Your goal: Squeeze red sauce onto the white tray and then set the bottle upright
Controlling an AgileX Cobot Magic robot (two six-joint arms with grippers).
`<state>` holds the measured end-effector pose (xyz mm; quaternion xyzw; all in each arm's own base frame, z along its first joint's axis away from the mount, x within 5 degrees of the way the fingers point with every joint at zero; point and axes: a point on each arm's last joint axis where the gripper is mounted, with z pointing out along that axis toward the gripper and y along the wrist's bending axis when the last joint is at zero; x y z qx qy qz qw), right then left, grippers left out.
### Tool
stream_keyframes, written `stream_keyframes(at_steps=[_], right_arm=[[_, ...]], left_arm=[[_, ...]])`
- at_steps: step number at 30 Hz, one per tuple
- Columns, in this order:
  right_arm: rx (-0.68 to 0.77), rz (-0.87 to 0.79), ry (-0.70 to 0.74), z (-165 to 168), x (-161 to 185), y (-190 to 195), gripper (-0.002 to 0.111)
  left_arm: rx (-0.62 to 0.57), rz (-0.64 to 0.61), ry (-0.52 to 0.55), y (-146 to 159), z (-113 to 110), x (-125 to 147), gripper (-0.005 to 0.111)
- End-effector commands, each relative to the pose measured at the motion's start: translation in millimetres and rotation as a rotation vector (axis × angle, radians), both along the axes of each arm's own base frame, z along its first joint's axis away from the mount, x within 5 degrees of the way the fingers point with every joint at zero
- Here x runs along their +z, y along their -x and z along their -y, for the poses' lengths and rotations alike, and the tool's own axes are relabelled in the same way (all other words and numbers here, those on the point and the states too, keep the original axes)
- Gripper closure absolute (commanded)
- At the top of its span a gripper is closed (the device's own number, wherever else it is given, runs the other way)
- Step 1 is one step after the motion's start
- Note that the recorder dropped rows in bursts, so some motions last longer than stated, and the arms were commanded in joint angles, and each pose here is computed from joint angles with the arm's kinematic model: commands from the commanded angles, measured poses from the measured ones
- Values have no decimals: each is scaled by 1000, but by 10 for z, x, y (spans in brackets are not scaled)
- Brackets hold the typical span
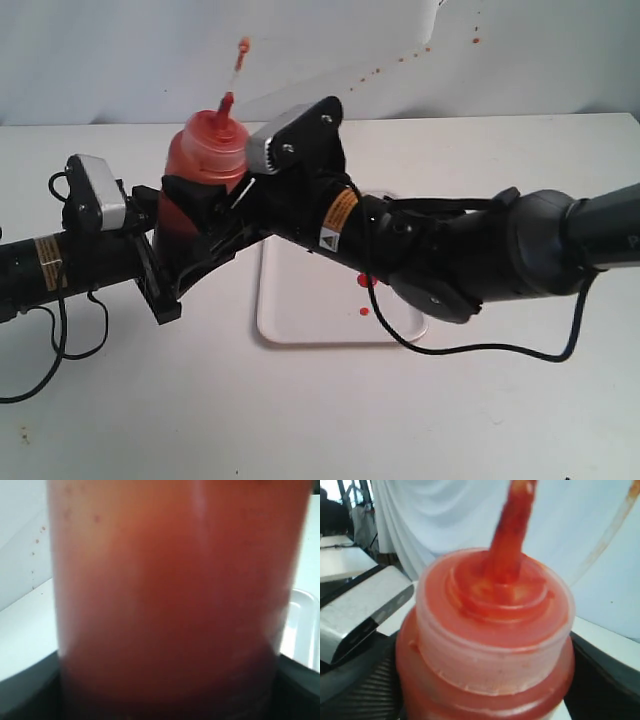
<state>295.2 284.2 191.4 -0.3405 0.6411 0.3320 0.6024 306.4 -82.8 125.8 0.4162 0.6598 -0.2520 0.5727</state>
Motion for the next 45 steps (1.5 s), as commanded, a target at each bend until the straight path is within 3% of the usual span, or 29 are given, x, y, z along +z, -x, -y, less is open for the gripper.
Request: stream_keyframes(at_steps=[1, 19, 26, 37, 43, 45], right_arm=[[35, 4, 142, -128, 8, -1, 108], [71, 45, 271, -232, 47, -6, 108], [69, 45, 276, -230, 43, -8, 108], [69, 45, 276, -230, 43, -8, 108], [69, 45, 276, -230, 43, -8, 108], [69, 45, 276, -230, 43, -8, 108]], left_arm=[[-5, 58, 82, -42, 24, 138, 107], [-5, 58, 82, -42, 24, 138, 101], [2, 58, 85, -49, 21, 141, 89], [2, 58, 85, -49, 21, 141, 56], [2, 58, 85, -49, 21, 141, 55], [2, 58, 85, -49, 21, 141, 60]])
